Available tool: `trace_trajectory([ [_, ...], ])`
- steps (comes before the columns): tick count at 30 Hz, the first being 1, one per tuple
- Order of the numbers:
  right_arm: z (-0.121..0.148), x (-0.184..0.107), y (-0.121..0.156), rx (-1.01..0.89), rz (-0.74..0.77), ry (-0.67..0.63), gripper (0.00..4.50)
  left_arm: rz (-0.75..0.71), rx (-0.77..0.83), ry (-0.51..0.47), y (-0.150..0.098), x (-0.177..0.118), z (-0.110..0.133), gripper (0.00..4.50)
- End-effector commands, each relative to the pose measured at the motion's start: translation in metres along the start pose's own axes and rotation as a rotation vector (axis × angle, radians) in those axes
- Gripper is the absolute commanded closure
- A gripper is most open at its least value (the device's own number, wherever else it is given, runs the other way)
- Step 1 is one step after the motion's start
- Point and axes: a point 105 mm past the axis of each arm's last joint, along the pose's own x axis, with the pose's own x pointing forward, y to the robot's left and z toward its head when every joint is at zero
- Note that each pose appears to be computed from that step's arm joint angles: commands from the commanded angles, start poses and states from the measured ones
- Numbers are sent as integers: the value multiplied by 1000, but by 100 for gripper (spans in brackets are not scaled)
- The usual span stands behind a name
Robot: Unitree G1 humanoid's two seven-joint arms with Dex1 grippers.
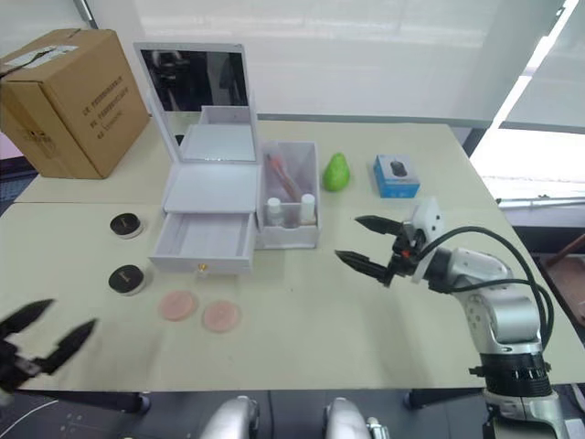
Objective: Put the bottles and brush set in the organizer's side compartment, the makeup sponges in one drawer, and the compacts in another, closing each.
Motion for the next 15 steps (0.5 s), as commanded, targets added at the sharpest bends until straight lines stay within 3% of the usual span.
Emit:
trace_trajectory([
  [1, -4, -35, -20, -67, -116, 54, 0, 93, 5, 75, 43, -16, -3, 4],
  [8, -36, -104, -39, -66, -286, 216, 0, 185, 54, 64, 90, -18, 5, 4],
  [15, -39, -101, -30, -49, -280, 191, 0, 188, 67, 55, 100, -13, 7, 4],
])
